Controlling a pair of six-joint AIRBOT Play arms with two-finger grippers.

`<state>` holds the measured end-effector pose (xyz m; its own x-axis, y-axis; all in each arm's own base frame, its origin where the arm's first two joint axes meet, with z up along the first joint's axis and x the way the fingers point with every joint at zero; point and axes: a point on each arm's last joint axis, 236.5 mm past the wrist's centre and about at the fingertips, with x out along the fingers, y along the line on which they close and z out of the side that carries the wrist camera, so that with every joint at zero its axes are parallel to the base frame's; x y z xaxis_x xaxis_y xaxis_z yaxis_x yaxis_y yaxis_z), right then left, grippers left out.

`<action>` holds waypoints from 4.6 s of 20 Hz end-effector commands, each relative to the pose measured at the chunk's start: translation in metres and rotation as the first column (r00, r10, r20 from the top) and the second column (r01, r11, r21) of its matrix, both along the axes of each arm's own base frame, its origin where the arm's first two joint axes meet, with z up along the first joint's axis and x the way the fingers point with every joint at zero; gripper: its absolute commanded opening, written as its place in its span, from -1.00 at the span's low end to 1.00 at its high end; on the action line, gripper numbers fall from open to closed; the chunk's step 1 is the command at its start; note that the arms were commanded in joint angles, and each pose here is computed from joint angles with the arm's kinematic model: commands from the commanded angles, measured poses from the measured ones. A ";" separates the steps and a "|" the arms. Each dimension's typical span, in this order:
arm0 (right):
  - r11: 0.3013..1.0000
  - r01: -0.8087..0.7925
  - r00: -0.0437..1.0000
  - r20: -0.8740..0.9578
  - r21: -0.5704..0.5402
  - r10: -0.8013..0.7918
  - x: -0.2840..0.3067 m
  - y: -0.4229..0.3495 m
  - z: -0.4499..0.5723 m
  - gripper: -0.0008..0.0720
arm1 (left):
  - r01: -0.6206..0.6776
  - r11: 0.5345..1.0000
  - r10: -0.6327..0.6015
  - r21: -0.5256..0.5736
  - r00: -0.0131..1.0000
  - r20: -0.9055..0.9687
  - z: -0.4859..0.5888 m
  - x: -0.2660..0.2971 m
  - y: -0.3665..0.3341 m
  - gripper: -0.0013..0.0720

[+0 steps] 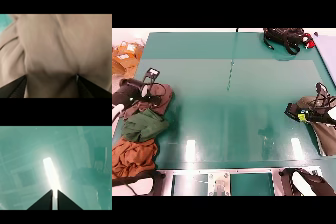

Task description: Fold the shirts.

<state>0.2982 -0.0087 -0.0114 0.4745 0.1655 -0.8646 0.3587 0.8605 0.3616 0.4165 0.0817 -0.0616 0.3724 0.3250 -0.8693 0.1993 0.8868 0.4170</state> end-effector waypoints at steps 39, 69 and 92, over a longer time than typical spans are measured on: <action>0.979 0.074 0.980 -0.198 0.188 -0.036 0.015 -0.029 -0.037 -0.07 | 0.098 0.611 -0.366 -0.785 0.915 -0.170 0.078 -0.030 -0.369 1.00; 0.971 -0.205 0.871 0.475 0.123 0.124 0.038 0.021 0.220 -0.94 | 0.485 0.270 -0.152 -0.832 0.874 0.461 0.350 -0.069 -0.305 -0.91; 0.967 0.049 0.989 0.122 0.251 -0.082 0.035 -0.009 0.006 -0.93 | 0.306 0.517 -0.135 -0.800 0.951 0.277 0.163 0.117 -0.300 -0.91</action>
<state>0.3355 -0.0172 0.0862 0.7070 0.3066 -0.6373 0.2363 0.7469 0.6216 0.5044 -0.1861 0.1982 0.6174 -0.5406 -0.5715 0.4806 0.8343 -0.2700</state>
